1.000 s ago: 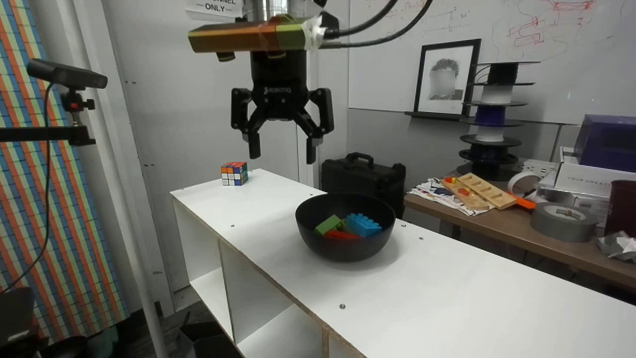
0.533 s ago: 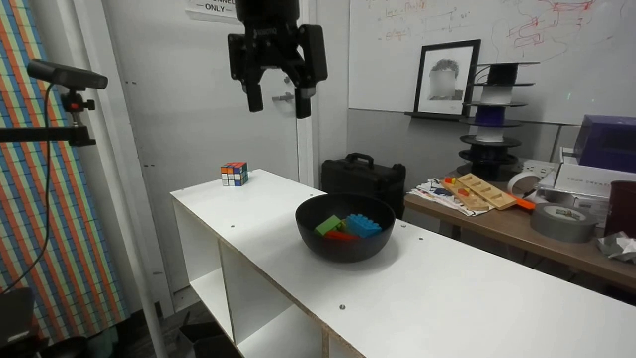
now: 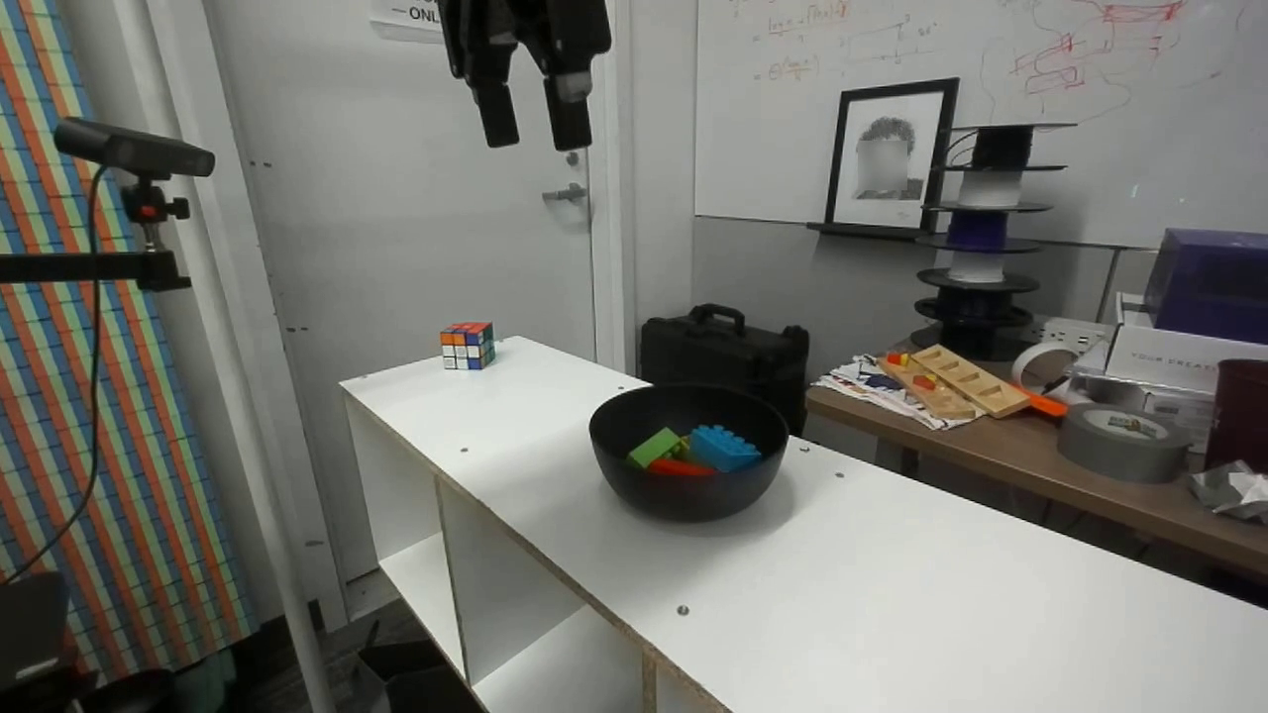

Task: Put the blocks on the counter in the bowl

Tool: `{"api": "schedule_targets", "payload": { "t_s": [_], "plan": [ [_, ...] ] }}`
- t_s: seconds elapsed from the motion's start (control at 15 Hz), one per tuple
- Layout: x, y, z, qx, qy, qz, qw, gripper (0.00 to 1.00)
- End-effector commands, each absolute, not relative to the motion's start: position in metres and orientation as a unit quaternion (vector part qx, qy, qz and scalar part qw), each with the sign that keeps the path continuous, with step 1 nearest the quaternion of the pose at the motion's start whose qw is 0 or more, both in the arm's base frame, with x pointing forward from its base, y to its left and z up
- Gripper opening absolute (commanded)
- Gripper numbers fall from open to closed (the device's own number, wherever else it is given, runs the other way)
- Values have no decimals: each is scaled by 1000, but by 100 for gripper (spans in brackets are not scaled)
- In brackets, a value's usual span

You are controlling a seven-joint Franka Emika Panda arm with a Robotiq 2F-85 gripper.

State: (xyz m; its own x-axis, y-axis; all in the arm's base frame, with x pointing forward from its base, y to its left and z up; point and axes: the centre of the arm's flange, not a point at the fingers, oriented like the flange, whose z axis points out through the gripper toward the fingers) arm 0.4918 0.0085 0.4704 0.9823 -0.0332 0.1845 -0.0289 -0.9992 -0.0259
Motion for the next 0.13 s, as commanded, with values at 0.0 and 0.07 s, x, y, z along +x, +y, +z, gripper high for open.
{"api": "schedule_targets", "payload": {
  "t_s": [0.0, 0.07],
  "plan": [
    [492, 8, 470, -996, 16, -92, 12, 100],
    [492, 8, 467, -996, 16, -89, 12, 100]
  ]
}}
